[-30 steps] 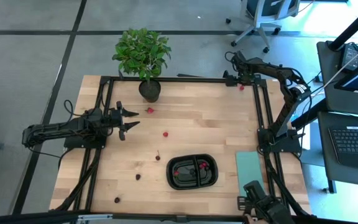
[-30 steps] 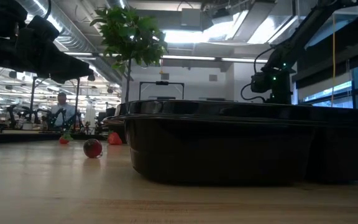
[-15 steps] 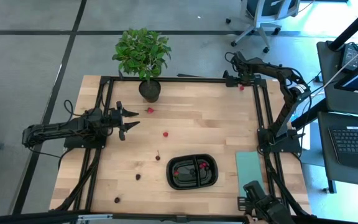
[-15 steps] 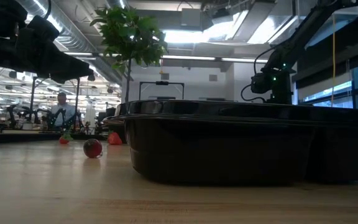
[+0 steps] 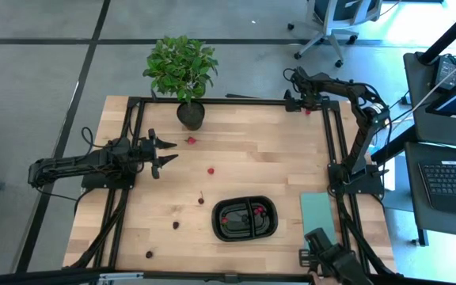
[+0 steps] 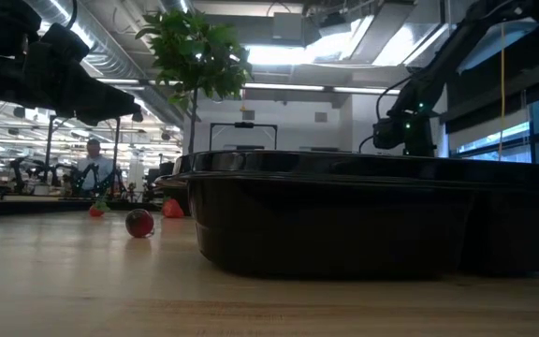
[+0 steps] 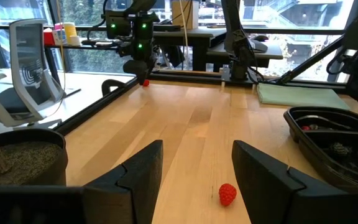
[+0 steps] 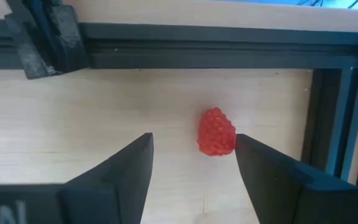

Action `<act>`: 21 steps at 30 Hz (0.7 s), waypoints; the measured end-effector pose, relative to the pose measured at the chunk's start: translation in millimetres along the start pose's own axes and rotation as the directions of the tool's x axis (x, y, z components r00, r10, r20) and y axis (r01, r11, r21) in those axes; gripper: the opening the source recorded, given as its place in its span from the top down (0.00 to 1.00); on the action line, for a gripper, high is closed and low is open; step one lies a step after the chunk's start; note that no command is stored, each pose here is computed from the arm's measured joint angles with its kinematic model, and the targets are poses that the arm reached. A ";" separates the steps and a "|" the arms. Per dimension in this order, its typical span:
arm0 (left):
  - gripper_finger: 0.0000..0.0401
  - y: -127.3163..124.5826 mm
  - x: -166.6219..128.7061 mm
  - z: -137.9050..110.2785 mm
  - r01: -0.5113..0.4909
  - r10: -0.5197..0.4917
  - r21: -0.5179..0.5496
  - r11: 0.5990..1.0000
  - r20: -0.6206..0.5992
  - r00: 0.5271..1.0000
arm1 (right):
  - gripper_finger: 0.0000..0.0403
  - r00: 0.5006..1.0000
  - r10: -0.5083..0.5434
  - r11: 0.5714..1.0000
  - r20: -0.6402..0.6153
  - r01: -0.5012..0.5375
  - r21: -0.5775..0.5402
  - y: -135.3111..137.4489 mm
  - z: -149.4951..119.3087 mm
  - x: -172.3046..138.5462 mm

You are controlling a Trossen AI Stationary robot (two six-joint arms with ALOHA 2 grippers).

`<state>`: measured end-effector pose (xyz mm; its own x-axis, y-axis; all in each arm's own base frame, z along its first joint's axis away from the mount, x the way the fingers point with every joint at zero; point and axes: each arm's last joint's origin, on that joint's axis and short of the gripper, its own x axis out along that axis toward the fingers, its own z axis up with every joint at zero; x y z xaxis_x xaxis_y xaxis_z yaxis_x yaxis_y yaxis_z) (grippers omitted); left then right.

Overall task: Pick and placing Produce into tupperware
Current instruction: Put the top raspberry into the left side of the black container

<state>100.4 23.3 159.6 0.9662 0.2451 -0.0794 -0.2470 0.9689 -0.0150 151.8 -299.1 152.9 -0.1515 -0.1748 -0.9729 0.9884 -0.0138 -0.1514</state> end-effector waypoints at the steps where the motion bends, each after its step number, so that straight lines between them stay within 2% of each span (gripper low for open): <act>1: 0.54 0.0 0.0 0.0 0.000 0.000 0.000 1.000 0.000 1.000 | 0.44 1.000 -0.002 1.000 -0.003 0.002 0.010 0.3 0.5 0.0; 21: 0.54 0.0 0.0 0.0 0.000 0.000 -0.003 1.000 0.000 1.000 | 0.66 0.997 -0.001 1.000 -0.074 0.003 0.031 -4.0 -2.9 4.2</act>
<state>100.4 23.3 159.7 0.9663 0.2447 -0.0792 -0.2469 0.9689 -0.0181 147.2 -296.9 149.0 -0.1525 -0.1011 -0.9831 0.9879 -0.0450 -0.1487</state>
